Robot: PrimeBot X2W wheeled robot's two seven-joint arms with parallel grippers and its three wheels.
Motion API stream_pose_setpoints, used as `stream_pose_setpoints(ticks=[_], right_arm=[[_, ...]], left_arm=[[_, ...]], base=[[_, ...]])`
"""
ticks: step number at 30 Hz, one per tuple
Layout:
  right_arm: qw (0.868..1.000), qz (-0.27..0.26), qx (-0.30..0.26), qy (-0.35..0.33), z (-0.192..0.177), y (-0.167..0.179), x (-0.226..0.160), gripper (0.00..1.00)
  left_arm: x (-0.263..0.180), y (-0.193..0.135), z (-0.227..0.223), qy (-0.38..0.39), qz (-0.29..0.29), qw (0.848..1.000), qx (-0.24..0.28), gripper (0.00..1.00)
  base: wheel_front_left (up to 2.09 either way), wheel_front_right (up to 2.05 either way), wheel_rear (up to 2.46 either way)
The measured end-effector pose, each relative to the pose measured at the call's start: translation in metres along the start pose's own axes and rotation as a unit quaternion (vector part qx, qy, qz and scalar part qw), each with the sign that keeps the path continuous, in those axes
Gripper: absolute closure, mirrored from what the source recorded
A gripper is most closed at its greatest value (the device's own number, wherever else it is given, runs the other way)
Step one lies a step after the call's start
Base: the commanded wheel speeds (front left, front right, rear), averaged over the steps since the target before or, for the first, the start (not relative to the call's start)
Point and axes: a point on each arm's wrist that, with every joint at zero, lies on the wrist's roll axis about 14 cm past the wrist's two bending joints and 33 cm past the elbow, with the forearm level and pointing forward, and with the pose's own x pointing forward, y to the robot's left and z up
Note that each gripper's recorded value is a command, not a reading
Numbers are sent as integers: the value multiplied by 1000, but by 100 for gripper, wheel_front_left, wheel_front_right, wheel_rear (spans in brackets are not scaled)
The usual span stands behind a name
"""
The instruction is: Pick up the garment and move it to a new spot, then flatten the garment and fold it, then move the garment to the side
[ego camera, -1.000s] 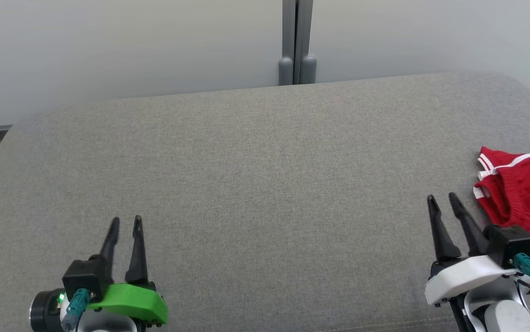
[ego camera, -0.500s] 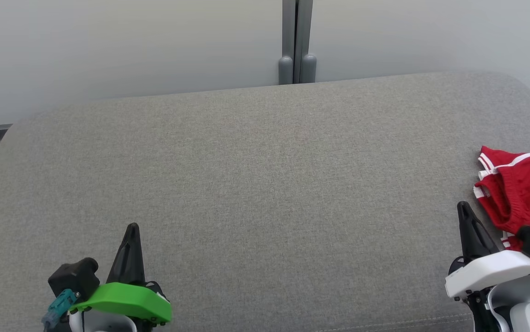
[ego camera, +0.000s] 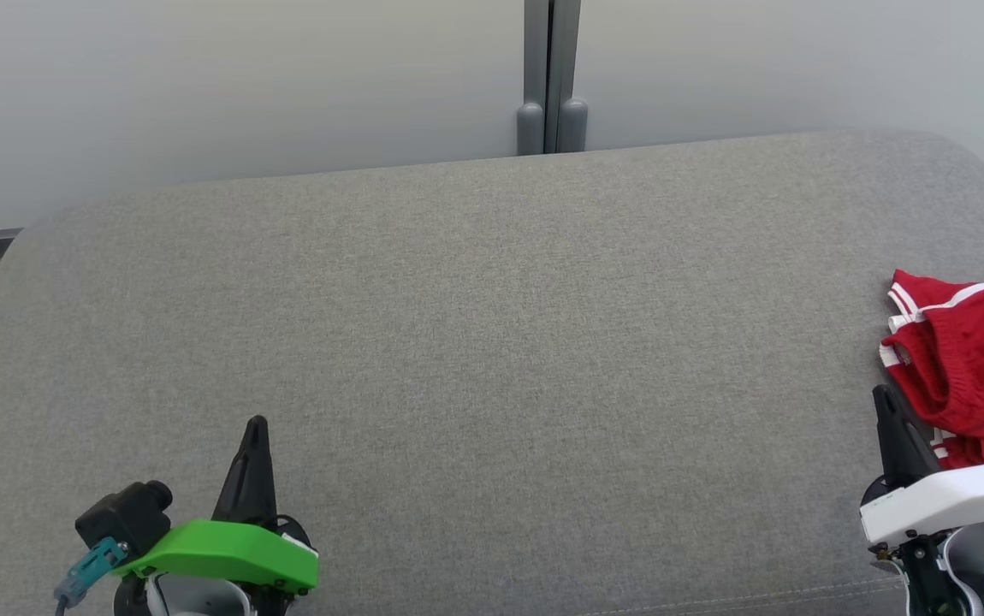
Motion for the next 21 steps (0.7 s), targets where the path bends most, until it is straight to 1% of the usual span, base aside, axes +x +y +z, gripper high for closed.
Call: stream_pose_setpoints(ticks=[9, 10, 21], right_arm=[[998, -12, 68, 6, 0, -10, -1, 100], [996, -14, 83, 7, 1, -12, -1, 100], [988, -22, 155, 10, 2, -20, -2, 100]], left_arm=[[2, -3, -2, 5, -2, 998, -64, 100], [2, -4, -3, 6, -2, 997, -79, 100], [4, -7, -6, 10, -4, 989, -149, 100]], base=[[0, 0, 0], [0, 0, 0], [0, 0, 0]])
